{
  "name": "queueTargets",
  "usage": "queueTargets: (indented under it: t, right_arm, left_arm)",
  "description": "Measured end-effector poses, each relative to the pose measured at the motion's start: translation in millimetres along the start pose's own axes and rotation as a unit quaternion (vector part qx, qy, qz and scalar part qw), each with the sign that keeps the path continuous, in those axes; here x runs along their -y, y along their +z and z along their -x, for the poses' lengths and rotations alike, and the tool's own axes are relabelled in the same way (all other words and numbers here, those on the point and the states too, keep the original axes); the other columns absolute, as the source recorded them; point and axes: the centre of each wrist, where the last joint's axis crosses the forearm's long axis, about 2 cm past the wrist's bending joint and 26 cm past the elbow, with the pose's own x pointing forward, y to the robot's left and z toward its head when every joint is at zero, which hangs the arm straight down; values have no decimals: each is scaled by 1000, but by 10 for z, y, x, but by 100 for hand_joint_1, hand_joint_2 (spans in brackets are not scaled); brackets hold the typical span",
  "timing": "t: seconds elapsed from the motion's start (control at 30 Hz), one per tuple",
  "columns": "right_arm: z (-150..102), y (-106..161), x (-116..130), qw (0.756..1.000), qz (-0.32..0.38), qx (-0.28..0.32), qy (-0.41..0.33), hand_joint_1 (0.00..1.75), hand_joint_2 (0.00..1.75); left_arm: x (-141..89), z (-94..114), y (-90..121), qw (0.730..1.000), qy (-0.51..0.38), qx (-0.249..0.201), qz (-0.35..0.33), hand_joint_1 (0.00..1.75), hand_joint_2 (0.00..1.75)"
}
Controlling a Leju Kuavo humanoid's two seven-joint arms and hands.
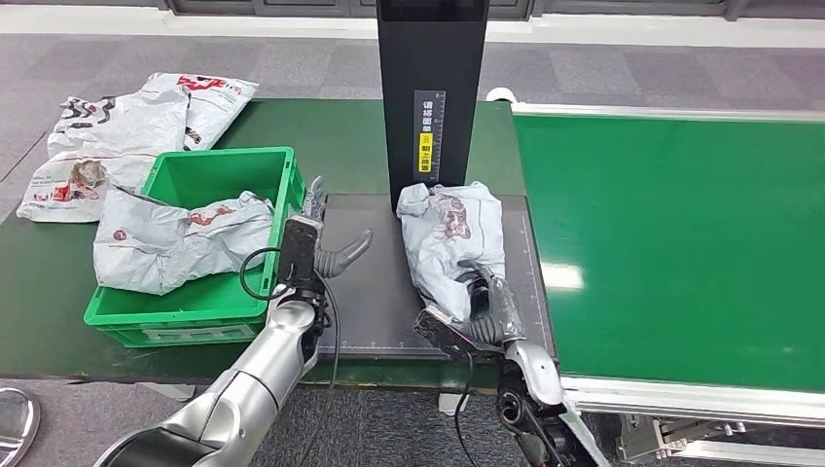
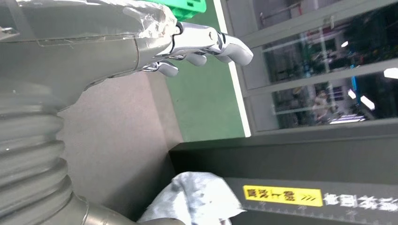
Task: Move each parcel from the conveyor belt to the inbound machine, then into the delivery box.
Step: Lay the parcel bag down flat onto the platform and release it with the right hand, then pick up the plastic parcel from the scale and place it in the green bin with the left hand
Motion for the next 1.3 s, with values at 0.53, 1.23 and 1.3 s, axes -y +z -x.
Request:
queueTargets:
  t: [0.53, 1.23, 1.3]
  right_arm:
    - [235, -130, 317, 893, 147, 55, -423, 0, 175]
    - [552, -176, 607, 867, 251, 11, -430, 0, 175]
    - [559, -166, 619, 867, 254, 10, -429, 0, 175]
  left_arm:
    - [207, -136, 17, 996, 66, 44, 27, 0, 175]
    - [782, -94, 380, 906, -228, 43, 355, 0, 175]
    - [789, -90, 385, 899, -244, 39, 362, 0, 175]
